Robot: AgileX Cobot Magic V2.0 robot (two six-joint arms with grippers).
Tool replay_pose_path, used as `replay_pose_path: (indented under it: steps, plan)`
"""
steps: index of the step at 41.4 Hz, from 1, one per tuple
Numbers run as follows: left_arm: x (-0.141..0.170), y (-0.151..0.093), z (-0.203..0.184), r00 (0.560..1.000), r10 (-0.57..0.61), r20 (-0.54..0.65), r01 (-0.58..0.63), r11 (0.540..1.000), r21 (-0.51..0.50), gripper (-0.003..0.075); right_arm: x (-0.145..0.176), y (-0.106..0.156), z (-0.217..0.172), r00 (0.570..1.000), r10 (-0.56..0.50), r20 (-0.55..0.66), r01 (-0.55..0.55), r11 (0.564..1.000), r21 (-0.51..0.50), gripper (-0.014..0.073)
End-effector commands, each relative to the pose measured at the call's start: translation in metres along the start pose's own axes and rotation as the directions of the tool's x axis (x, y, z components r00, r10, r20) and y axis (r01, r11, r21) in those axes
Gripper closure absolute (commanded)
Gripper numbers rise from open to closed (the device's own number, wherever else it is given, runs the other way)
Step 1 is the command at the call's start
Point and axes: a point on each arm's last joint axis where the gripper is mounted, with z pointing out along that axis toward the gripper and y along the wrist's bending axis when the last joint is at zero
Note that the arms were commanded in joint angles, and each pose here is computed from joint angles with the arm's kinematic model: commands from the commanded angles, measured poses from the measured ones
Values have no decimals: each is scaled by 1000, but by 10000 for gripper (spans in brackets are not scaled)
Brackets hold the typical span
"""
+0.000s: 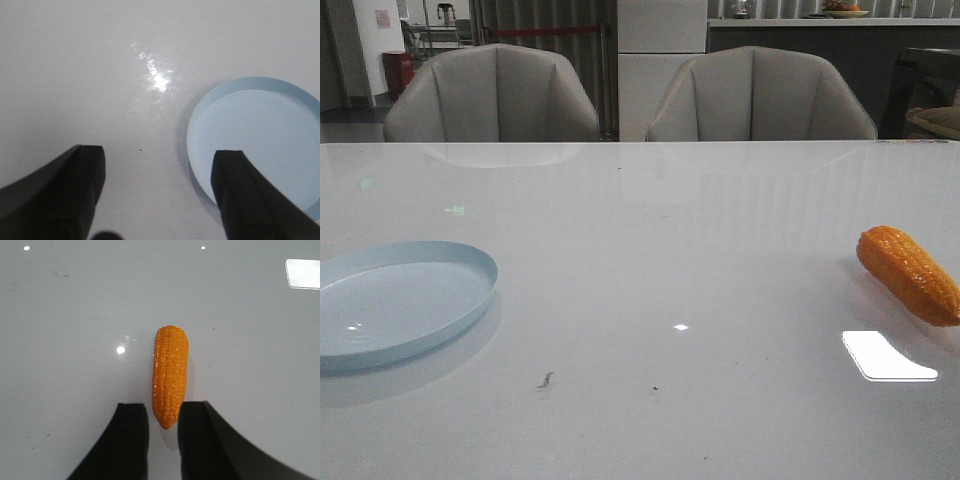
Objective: Place corn on plate with both arms
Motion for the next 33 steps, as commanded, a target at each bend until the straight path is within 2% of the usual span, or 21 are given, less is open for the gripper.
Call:
replay_pose_path:
  steps: [1, 7, 11, 15, 24, 33]
  plan:
    - [-36, 7, 2, 1000, 12, -4, -12, 1000, 0, 213, -16, 2, -5, 995, -4, 96, 5, 1000, -5, 294]
    - [-65, 10, 32, 985, 86, -148, -80, 996, 49, 213, -14, 2, -5, 997, -4, 79, 5, 1000, -5, 255]
    - [-77, 12, 57, 967, 94, -239, -76, 994, 83, 213, -13, 2, -5, 998, -4, 62, 5, 1000, -6, 184]
    - [-83, 12, 80, 948, 108, -299, -77, 990, 114, 213, -12, 2, -5, 999, -4, 52, 5, 1000, -6, 160]
    - [-70, 4, 131, 910, 93, -404, -14, 981, 196, 213, -12, 2, -5, 999, -4, 52, 5, 1000, -6, 159]
    - [-57, 1, 162, 880, 84, -468, 24, 975, 220, 213, -12, 2, -5, 999, -4, 53, 5, 1000, -6, 159]
